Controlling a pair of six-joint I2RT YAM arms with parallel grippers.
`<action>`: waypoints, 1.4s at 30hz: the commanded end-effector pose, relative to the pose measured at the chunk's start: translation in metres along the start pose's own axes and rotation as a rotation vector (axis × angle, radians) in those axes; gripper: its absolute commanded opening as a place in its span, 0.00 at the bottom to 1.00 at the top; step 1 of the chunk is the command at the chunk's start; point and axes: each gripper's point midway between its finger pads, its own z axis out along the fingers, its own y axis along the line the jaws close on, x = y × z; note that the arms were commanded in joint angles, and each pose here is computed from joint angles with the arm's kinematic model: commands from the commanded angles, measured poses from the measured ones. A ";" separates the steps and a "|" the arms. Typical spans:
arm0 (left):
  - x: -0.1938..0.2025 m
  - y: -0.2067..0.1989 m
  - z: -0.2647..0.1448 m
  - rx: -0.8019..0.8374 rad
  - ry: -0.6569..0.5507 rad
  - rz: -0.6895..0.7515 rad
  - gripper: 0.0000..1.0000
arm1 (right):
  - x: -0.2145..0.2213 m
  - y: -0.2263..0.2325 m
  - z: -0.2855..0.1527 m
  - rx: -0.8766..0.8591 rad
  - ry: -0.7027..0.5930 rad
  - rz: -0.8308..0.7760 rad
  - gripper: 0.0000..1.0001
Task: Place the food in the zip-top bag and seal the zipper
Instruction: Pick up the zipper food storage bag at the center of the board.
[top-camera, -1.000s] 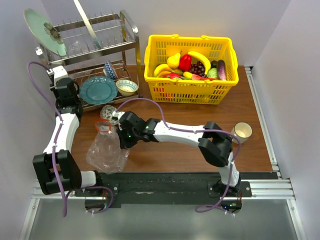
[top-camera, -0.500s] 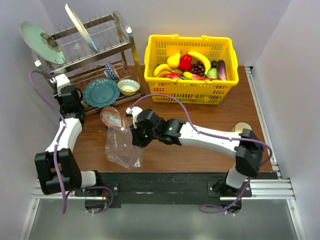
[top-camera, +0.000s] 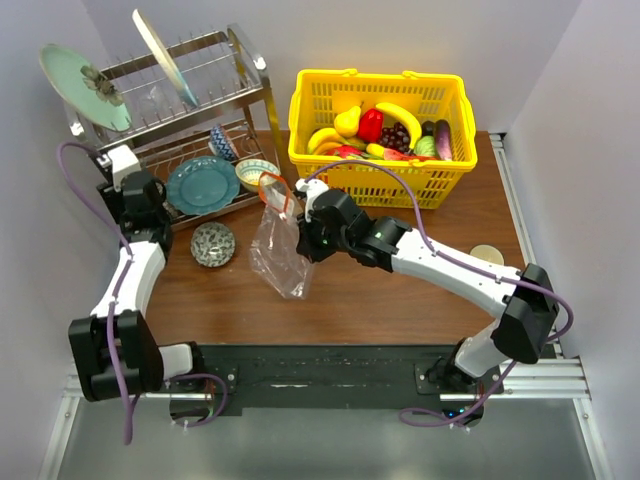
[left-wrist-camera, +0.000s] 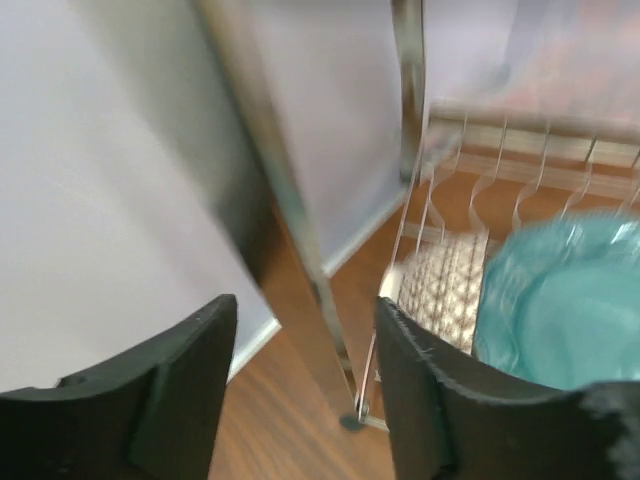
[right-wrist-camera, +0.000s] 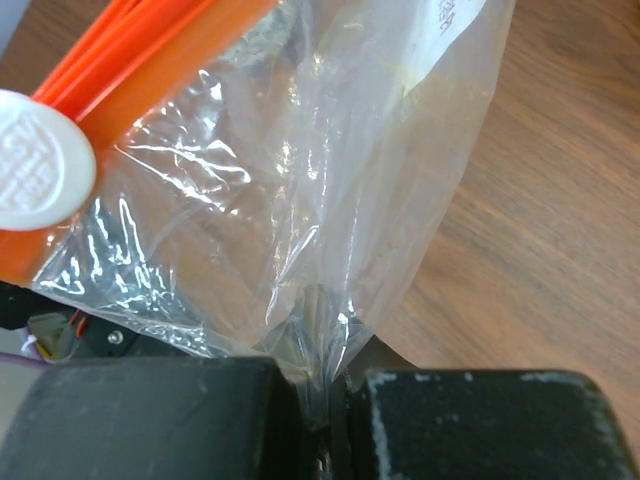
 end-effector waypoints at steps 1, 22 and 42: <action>-0.079 0.025 -0.022 -0.066 -0.173 -0.166 0.64 | -0.011 -0.011 -0.009 0.025 -0.037 0.000 0.00; -0.045 -0.036 -0.158 0.616 0.230 -0.289 0.86 | -0.013 -0.008 -0.029 -0.085 -0.185 -0.193 0.02; -0.052 -0.121 -0.258 1.171 0.480 -0.531 0.74 | 0.012 -0.008 -0.003 -0.017 -0.183 -0.373 0.02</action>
